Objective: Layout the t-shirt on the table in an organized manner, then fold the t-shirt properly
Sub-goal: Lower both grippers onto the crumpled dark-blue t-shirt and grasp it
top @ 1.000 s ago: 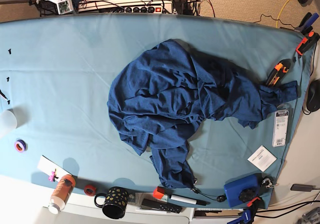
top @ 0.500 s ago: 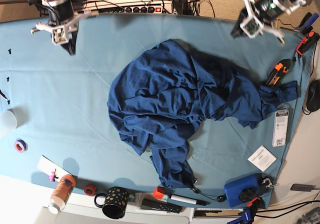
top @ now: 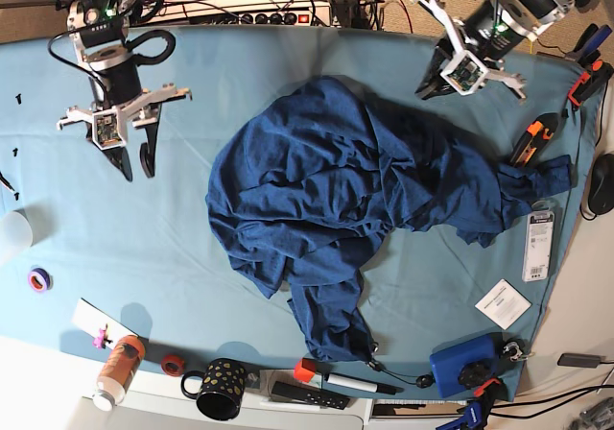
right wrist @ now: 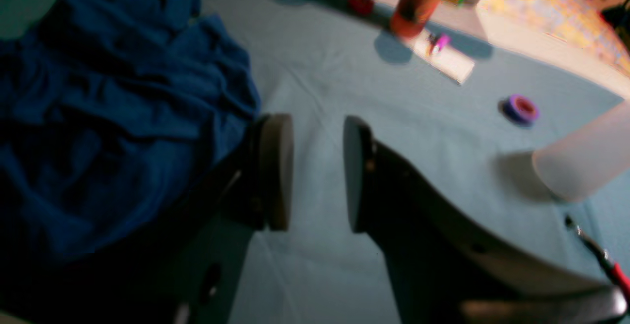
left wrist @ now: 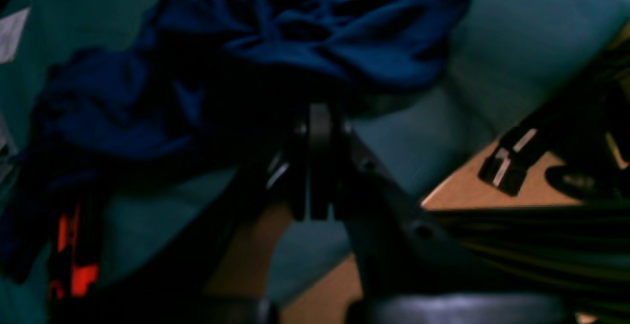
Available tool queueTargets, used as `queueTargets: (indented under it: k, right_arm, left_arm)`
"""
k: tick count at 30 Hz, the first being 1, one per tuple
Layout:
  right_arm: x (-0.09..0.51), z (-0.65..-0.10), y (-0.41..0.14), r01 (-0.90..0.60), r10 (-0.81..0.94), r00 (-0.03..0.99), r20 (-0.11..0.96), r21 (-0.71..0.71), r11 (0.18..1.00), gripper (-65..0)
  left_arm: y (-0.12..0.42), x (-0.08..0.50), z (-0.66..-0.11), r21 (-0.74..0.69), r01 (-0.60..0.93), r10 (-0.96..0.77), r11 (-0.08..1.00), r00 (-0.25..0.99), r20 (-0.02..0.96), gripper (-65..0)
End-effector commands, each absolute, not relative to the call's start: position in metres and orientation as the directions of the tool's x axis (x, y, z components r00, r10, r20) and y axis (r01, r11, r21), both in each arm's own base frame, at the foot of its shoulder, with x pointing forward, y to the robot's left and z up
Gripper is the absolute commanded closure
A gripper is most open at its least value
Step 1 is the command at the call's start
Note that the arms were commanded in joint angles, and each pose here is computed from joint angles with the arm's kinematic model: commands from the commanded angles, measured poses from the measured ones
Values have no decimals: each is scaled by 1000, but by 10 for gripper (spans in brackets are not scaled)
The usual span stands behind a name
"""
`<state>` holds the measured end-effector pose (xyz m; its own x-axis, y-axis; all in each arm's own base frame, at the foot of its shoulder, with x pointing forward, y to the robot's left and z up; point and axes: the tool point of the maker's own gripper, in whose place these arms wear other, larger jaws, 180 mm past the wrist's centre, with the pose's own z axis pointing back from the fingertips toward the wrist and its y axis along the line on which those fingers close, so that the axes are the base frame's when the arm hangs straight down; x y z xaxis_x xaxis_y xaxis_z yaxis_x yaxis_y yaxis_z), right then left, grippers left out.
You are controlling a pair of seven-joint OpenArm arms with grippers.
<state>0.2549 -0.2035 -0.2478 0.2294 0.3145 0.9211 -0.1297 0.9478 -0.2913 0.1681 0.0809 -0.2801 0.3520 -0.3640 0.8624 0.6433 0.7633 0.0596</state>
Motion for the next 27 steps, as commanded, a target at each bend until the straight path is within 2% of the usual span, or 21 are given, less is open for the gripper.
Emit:
queueTargets:
  k: [1, 4, 6, 9, 10, 16, 19, 22, 27]
  right_arm:
    - [259, -233, -203, -119, 316, 178, 932, -299, 947, -185]
    - [260, -232, -203, -119, 316, 177, 932, -299, 947, -186]
    - [259, -236, -203, -129, 320, 196, 927, -300, 945, -198]
    - [257, -246, -198, -158, 325, 236, 916, -294, 943, -310]
    - [257, -249, -193, -171, 322, 244, 915, -286, 943, -330]
    - [256, -260, -131, -302, 268, 226, 937, -194, 933, -332]
    - [258, -263, -93, -365, 283, 203, 937, -196, 910, -332]
    - [269, -266, -69, -364, 293, 185, 938, -211, 907, -332]
    - [296, -305, -49, -371, 304, 249, 920, -199, 907, -332]
  left_arm:
    - [79, 173, -270, 69, 639, -345, 766, 318, 883, -58]
    - [77, 187, -261, 83, 618, -320, 782, 284, 904, -212]
    - [82, 197, -267, 106, 601, -333, 792, 280, 900, -254]
    - [92, 212, -277, 135, 580, -354, 804, 283, 892, -254]
    - [94, 216, -281, 139, 574, -357, 807, 285, 890, -254]
    - [104, 235, -279, 142, 511, -313, 848, 265, 912, -254]
    - [102, 238, -273, 124, 486, -274, 865, 250, 929, -254]
    - [100, 238, -274, 113, 480, -261, 870, 256, 931, -254]
    - [101, 237, -276, 112, 479, -267, 871, 269, 925, -254]
